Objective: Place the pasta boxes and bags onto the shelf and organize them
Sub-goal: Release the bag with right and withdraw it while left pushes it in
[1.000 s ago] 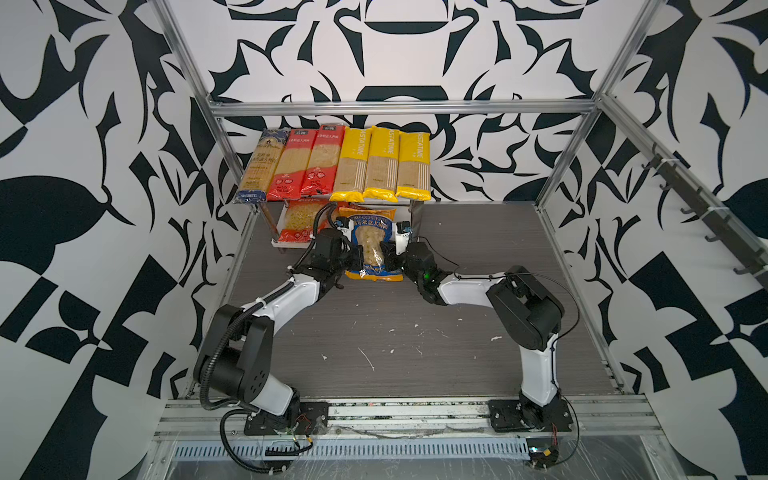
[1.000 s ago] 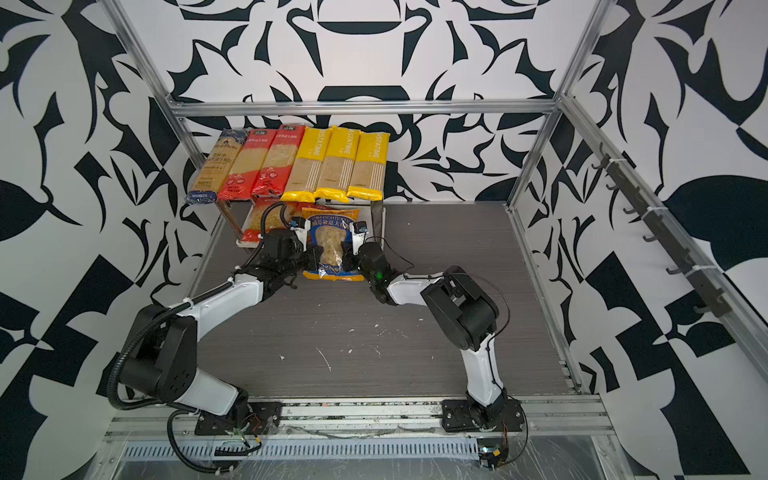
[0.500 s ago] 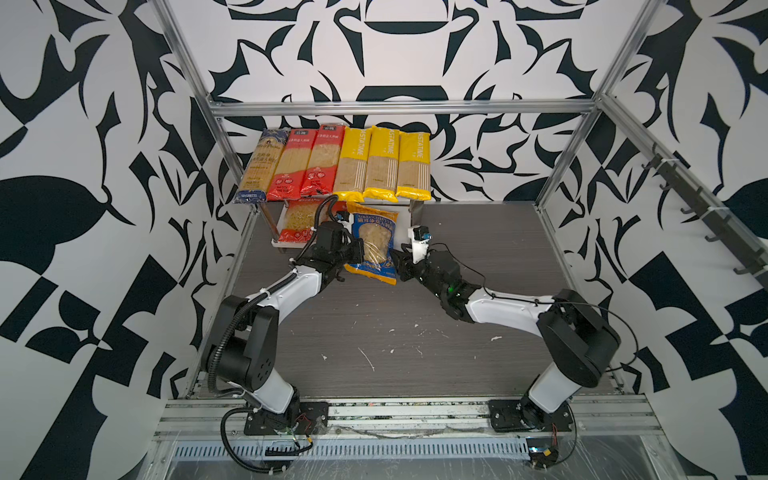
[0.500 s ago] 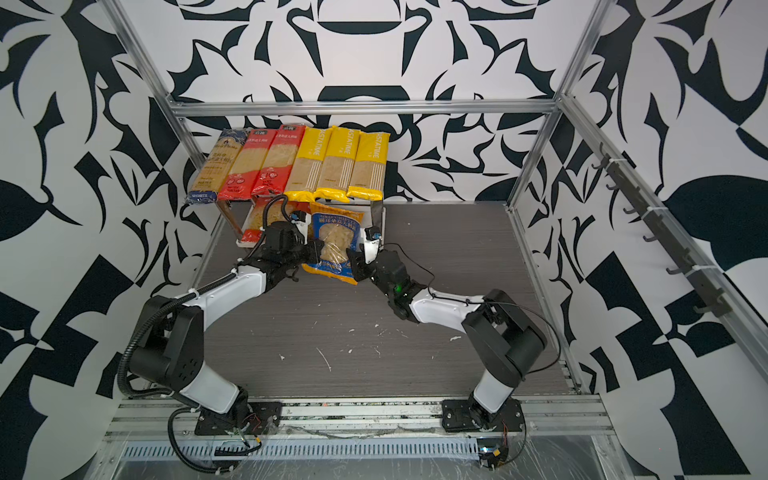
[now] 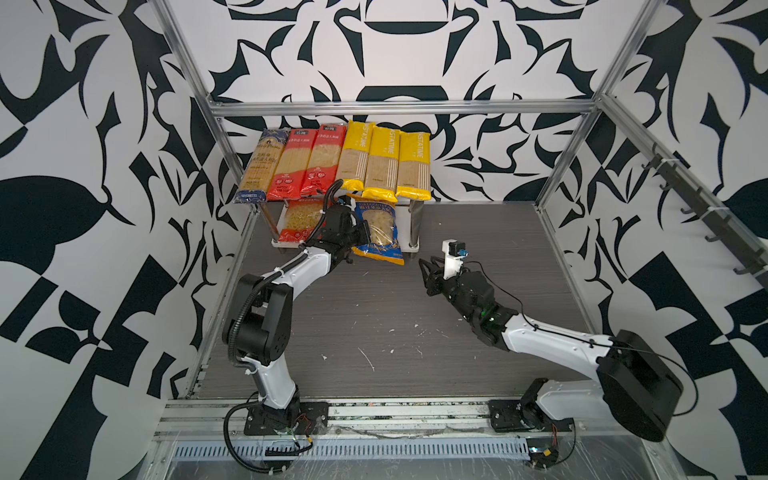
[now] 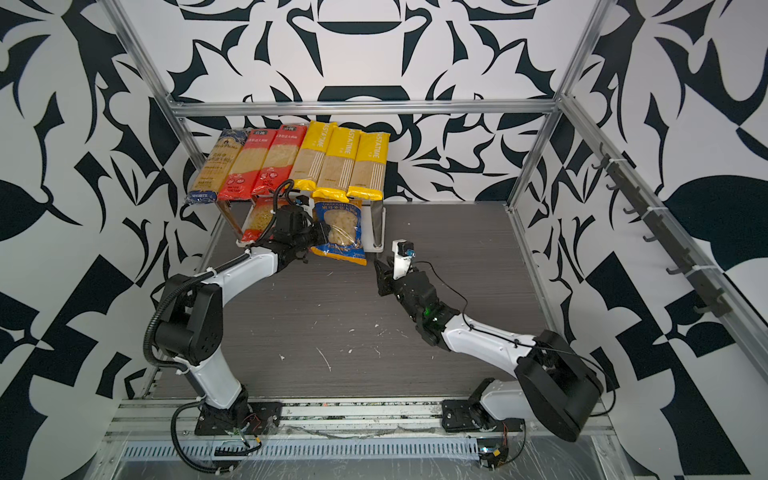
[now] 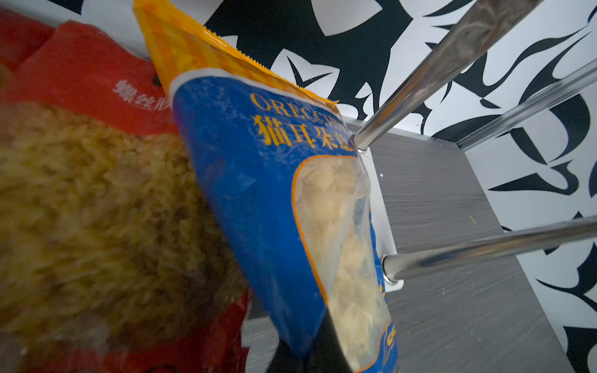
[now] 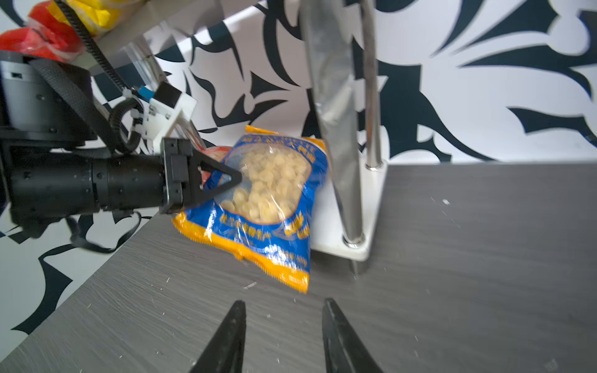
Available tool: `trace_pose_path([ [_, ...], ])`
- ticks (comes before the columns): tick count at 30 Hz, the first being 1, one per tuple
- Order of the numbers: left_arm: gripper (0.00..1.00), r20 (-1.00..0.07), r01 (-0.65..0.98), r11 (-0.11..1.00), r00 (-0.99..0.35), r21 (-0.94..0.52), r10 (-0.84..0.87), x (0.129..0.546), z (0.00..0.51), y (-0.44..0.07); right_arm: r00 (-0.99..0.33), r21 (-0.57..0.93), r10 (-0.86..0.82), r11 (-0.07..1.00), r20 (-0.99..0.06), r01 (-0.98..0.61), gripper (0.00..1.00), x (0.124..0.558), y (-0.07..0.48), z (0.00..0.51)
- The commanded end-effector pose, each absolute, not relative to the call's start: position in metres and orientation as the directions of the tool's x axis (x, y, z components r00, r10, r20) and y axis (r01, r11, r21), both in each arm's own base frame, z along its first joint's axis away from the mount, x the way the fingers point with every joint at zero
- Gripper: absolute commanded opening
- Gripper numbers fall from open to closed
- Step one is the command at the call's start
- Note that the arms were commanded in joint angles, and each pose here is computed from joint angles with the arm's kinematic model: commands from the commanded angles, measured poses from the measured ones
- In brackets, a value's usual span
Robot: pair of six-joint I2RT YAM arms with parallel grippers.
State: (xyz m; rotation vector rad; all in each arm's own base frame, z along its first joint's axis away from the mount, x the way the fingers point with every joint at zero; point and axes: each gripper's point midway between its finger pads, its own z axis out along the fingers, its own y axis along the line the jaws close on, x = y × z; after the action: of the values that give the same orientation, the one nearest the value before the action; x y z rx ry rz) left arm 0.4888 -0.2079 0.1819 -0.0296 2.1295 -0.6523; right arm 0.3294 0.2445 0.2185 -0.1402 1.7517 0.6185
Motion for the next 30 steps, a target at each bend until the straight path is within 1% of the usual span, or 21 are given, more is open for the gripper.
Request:
trace_pose_path([
  [1,0.00,-0.811,0.248,0.831,-0.473,-0.497,-0.344,0.522,0.237,-0.209,-0.315,0.392,0.291,0.858,-0.903,-0.332,0.41,0.322,0.226,0.214],
  [4,0.00,-0.789,0.331,0.785,-0.536,-0.524,-0.300,0.527,0.235,-0.233,-0.341,0.401,0.294,0.864,-0.893,-0.304,0.40,0.312,0.215,0.205],
  [7,0.00,-0.775,0.369,0.767,-0.579,-0.526,-0.253,0.531,0.226,-0.246,-0.354,0.402,0.296,0.872,-0.887,-0.279,0.39,0.304,0.204,0.199],
  [12,0.00,-0.739,0.348,0.746,-0.616,-0.567,-0.274,0.534,0.210,-0.253,-0.350,0.397,0.299,0.882,-0.888,-0.254,0.39,0.296,0.190,0.197],
  [15,0.00,-0.738,0.351,0.754,-0.626,-0.556,-0.253,0.532,0.206,-0.255,-0.349,0.393,0.297,0.885,-0.889,-0.249,0.39,0.294,0.187,0.198],
  [16,0.01,-0.734,0.342,0.760,-0.631,-0.553,-0.251,0.532,0.204,-0.254,-0.352,0.394,0.296,0.884,-0.888,-0.250,0.39,0.293,0.187,0.197],
  [17,0.04,-0.734,0.332,0.769,-0.632,-0.547,-0.249,0.532,0.204,-0.252,-0.355,0.395,0.295,0.883,-0.887,-0.252,0.39,0.293,0.188,0.197],
  [18,0.10,-0.733,0.317,0.782,-0.634,-0.537,-0.247,0.532,0.205,-0.248,-0.359,0.396,0.294,0.882,-0.886,-0.255,0.38,0.293,0.189,0.196],
  [22,0.36,-0.739,0.252,0.835,-0.628,-0.489,-0.243,0.524,0.209,-0.231,-0.377,0.409,0.300,0.876,-0.876,-0.254,0.38,0.292,0.191,0.193],
  [25,0.52,-0.749,0.212,0.870,-0.620,-0.445,-0.232,0.514,0.215,-0.216,-0.393,0.420,0.305,0.873,-0.867,-0.249,0.38,0.291,0.191,0.189],
  [28,0.62,-0.755,0.178,0.893,-0.616,-0.413,-0.226,0.502,0.221,-0.202,-0.410,0.424,0.304,0.872,-0.860,-0.242,0.37,0.290,0.192,0.187],
  [30,0.65,-0.753,0.160,0.905,-0.620,-0.394,-0.219,0.492,0.223,-0.194,-0.418,0.425,0.303,0.874,-0.856,-0.235,0.36,0.290,0.191,0.186],
])
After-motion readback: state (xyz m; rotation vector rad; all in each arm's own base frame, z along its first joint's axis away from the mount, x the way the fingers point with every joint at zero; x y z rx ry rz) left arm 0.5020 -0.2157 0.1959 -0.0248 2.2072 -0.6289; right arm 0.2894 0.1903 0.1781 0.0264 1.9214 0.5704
